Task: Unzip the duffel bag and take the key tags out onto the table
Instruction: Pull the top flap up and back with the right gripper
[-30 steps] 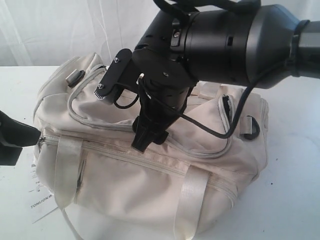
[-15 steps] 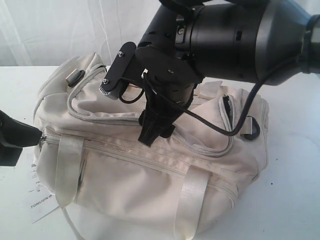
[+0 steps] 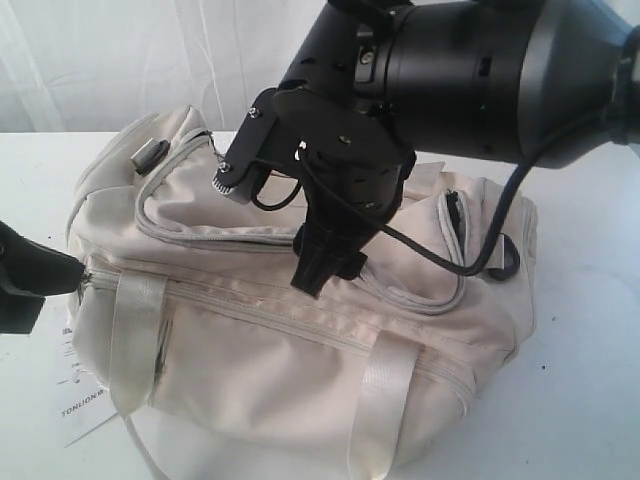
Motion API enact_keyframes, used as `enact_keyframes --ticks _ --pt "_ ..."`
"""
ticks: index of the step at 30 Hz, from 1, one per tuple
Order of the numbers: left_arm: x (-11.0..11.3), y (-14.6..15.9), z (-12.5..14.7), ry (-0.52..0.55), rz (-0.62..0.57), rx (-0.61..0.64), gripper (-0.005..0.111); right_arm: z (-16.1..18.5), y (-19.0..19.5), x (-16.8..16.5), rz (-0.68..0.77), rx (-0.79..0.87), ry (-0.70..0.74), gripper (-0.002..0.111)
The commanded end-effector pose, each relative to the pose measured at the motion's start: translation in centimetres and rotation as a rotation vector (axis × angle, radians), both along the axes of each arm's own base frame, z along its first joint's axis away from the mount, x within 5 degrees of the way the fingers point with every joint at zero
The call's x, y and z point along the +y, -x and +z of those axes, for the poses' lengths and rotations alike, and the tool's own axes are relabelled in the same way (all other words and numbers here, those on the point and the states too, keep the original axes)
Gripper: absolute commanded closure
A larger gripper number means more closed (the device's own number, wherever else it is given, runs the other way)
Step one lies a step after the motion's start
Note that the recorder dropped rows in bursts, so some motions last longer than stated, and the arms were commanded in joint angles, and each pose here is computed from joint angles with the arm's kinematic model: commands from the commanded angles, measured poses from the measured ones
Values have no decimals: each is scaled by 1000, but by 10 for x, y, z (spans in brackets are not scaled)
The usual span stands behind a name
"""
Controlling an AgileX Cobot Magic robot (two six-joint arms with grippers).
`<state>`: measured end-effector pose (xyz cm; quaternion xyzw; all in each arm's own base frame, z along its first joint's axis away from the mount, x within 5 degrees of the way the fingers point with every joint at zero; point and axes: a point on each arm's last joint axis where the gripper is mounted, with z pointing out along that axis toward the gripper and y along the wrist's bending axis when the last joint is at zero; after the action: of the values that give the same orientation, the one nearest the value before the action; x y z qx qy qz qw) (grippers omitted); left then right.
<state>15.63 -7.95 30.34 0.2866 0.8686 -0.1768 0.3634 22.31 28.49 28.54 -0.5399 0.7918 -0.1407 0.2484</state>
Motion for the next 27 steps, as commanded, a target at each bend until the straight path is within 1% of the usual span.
enact_keyframes --ticks 1,5,9,10,12,14,20,27 --pt "0 3 -1 16 -3 17 107 3 1 -6 -17 -6 36 40" --pt "0 3 -1 16 -3 17 107 3 0 -5 -11 -9 28 40" --pt "0 3 -1 16 -3 17 107 0 1 3 -11 9 -55 40" --pt "0 3 -1 15 -5 19 107 -1 1 5 -10 13 -72 42" --pt "0 3 -1 15 -5 19 107 -5 0 9 0 19 -93 49" --pt "0 3 -1 14 -6 20 107 -9 -2 12 6 15 -86 60" --pt "0 4 -1 14 -7 22 107 -3 -6 10 19 -52 -72 109" --pt "0 4 -1 12 -9 22 107 15 -10 9 41 -151 -111 108"
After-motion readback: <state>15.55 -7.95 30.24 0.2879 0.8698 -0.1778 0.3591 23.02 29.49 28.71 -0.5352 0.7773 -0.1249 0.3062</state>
